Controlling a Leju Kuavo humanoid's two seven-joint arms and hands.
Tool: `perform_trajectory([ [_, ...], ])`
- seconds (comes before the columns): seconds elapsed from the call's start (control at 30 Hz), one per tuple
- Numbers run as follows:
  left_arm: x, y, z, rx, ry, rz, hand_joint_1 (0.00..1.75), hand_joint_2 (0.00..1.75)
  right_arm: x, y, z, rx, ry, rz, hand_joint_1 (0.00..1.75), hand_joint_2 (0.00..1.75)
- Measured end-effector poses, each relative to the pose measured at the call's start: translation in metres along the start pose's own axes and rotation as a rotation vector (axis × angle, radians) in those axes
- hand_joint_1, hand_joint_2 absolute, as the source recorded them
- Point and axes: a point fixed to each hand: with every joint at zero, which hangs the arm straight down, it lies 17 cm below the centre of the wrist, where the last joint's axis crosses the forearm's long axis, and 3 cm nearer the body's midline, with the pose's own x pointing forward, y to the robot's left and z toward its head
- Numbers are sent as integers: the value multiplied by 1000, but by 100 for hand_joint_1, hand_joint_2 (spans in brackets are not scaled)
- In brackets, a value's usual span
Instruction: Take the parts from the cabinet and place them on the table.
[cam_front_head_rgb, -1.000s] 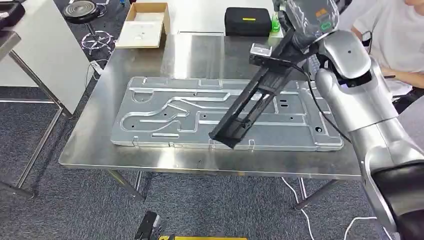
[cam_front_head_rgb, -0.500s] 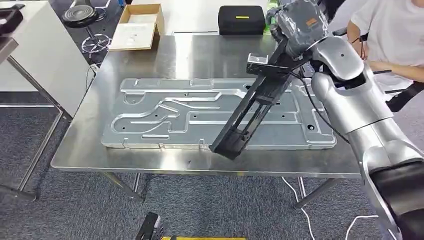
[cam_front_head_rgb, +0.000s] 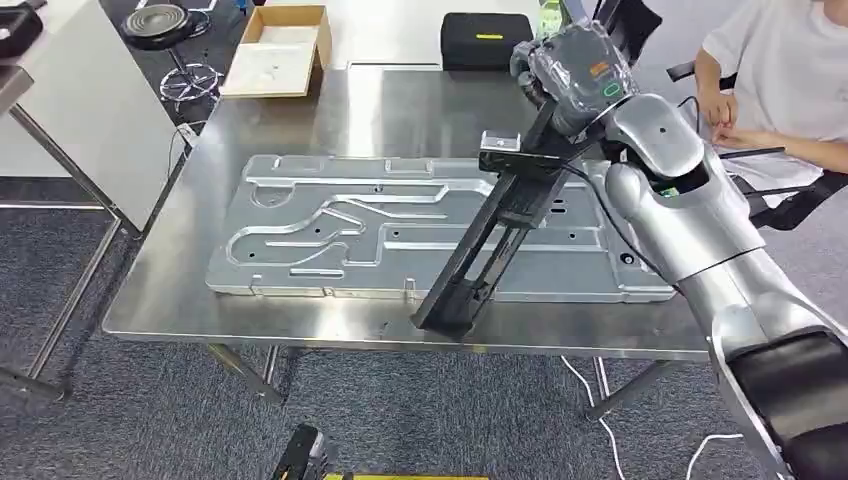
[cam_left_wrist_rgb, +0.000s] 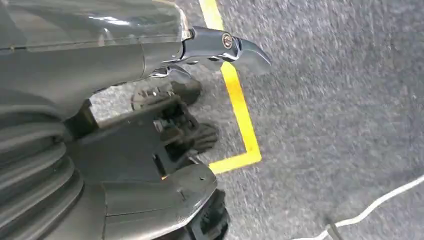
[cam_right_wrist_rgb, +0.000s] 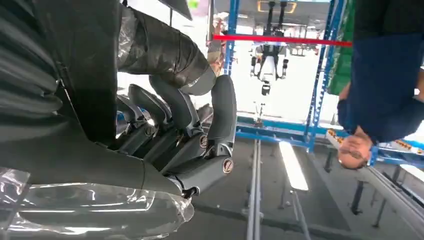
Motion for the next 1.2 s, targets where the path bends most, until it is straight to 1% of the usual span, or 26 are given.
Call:
perform_trajectory([
  [0.1,1,-1,-1,-2,-2,0,0,175,4,-1,-1,-3,-12,-11,175,175],
  [0.2,-1,-1,0,-4,2,1,0,175,9,11,5,24,-20,-37,175,175],
  [0.4,1,-2,0,-7,0,0,0,175,17,10,4,21,-48,-47,175,175],
  [0.6,1,-2,-1,-8,6,2,0,175,14,3,4,-19,-38,-11,175,175],
  [0.73,0,-3,0,-11,3,-8,0,175,15,10,9,-12,-36,-15,175,175],
  [1.1,5,-4,-1,-24,-20,-40,0,175,12,7,8,-12,-43,2,175,175],
  [1.2,2,-5,0,-24,-16,-40,0,175,11,15,14,7,-39,1,175,175],
])
